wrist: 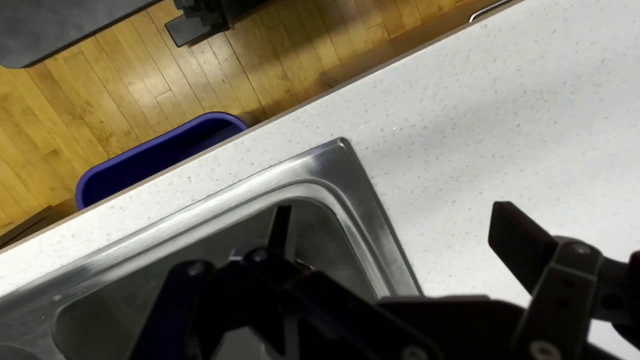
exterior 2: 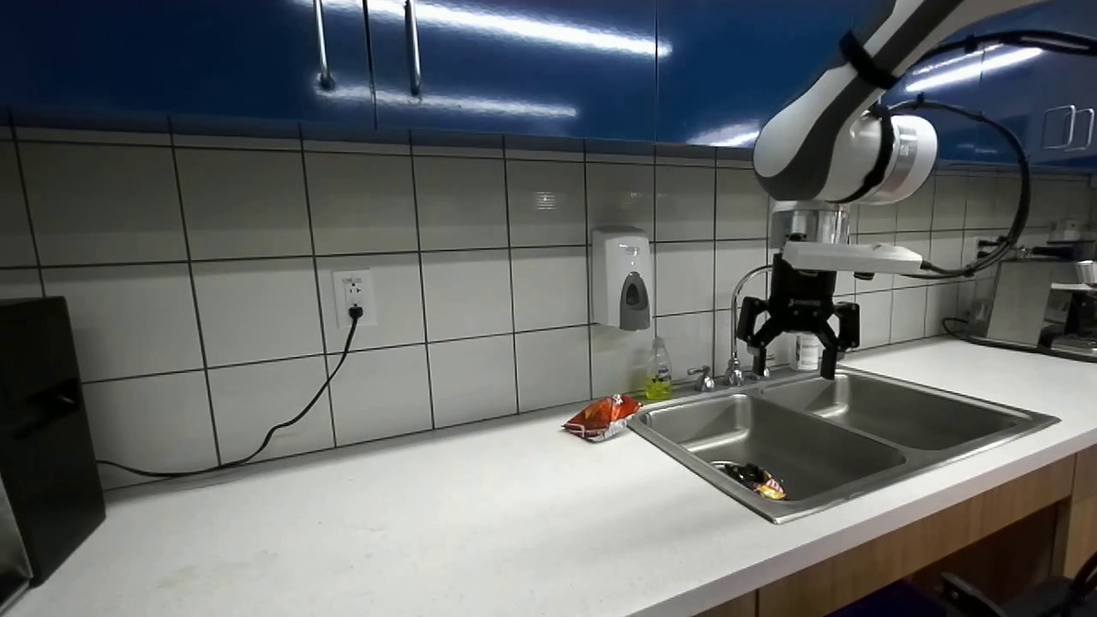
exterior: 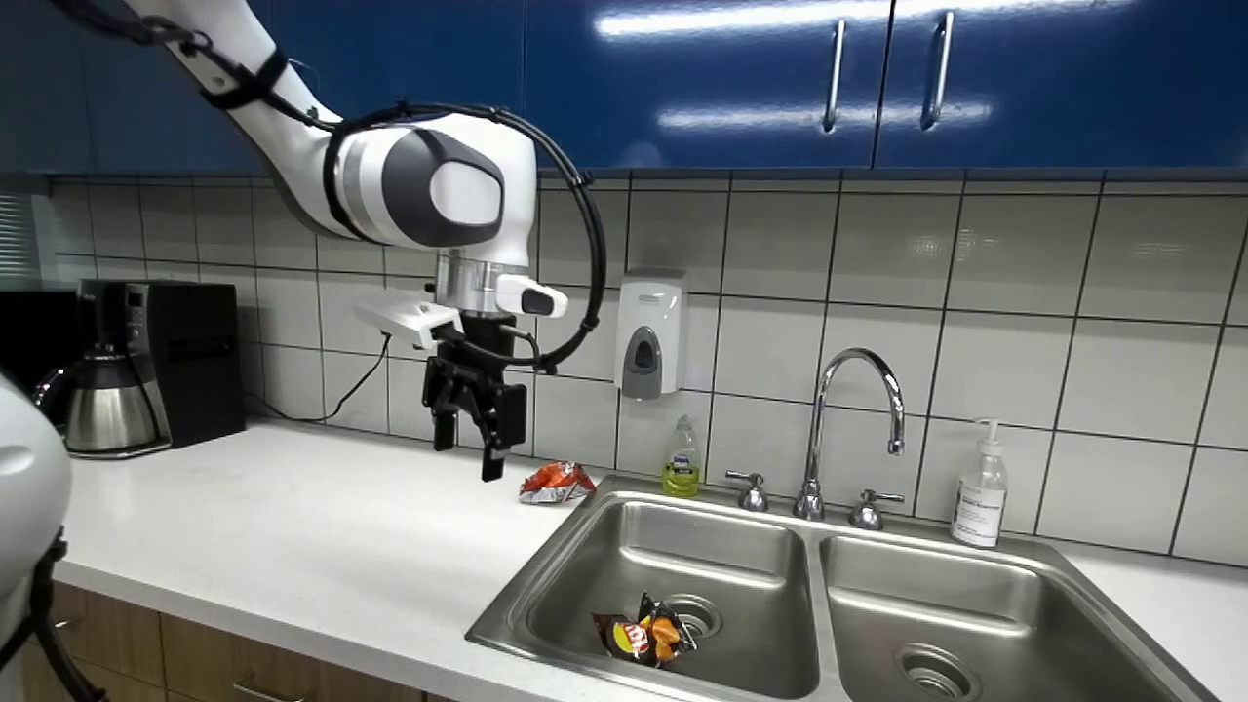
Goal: Remove the packet from the sink
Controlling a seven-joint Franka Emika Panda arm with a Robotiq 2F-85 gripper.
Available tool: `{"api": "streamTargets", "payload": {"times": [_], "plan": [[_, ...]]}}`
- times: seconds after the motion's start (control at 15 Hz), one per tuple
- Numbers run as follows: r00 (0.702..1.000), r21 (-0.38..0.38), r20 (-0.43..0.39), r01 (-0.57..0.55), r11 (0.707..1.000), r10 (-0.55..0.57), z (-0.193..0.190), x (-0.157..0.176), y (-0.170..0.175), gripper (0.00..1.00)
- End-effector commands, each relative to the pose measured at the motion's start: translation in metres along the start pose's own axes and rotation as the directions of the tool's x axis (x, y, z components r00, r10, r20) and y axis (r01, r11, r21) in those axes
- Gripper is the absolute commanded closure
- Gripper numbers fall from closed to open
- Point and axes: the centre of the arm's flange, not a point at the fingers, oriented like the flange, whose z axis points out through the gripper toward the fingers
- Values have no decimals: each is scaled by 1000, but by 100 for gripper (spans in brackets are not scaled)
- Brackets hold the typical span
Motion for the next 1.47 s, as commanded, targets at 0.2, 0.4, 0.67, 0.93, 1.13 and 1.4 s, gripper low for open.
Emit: {"api": "streamTargets", "payload": {"times": [0.2,0.4,0.67,0.93,1.13,1.4], "plan": [[993,-19,-19,-120,993,120,31,71,50,0],[986,-27,-30,-164,986,163,42,103,71,0],[979,-50,-37,-201,978,199,63,146,92,0],[977,-80,-35,-211,974,209,93,182,97,0],[976,-92,-30,-218,972,216,120,204,99,0],[973,-99,-20,-231,968,230,161,222,94,0]]}}
